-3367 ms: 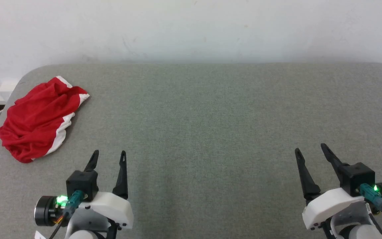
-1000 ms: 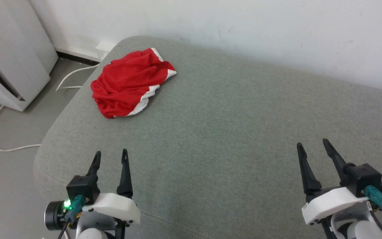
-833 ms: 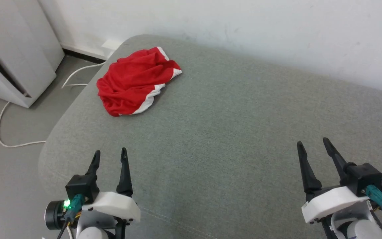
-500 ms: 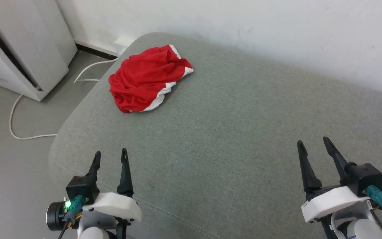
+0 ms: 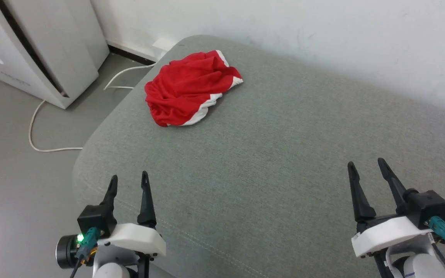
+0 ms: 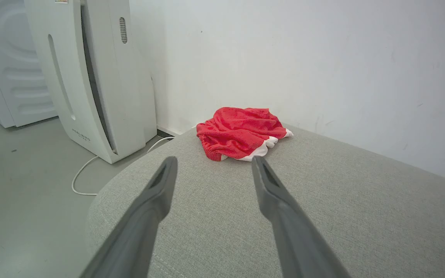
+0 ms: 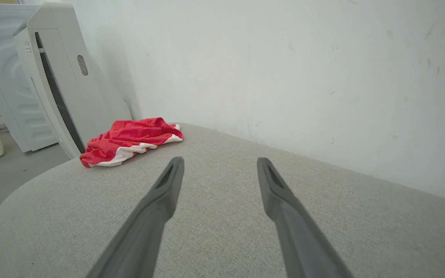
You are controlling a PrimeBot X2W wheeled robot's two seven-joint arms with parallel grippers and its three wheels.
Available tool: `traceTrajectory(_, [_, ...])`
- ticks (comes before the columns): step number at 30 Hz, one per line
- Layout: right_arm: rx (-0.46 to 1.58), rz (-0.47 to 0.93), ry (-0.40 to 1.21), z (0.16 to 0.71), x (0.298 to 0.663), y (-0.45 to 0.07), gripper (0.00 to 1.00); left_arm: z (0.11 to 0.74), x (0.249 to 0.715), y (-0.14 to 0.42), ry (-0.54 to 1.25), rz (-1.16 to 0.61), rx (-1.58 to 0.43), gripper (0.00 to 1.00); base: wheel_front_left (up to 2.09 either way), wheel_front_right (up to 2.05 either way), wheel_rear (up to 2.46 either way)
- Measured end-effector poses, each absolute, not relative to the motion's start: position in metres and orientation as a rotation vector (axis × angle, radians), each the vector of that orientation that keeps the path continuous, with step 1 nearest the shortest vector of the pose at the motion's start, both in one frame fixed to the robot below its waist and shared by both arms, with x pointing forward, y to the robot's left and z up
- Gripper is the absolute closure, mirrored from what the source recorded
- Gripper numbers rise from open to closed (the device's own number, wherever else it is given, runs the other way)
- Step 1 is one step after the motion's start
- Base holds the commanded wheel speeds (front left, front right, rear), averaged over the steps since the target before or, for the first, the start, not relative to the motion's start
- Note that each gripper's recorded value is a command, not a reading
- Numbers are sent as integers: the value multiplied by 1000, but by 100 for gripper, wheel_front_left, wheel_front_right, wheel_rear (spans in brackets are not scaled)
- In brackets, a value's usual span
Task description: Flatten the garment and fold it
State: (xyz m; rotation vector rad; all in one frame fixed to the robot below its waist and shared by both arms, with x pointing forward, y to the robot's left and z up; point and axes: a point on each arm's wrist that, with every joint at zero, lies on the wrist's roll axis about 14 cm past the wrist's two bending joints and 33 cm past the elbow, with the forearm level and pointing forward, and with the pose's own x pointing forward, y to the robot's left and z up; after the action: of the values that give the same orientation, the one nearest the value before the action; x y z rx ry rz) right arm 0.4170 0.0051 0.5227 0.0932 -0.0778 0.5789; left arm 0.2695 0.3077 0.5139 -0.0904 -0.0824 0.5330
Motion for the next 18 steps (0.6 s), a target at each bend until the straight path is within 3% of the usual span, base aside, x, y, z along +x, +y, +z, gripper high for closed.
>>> traceTrajectory(18, [119, 655, -93, 524, 418, 36, 0, 510, 240, 328, -99, 646, -113, 0, 0, 0, 0])
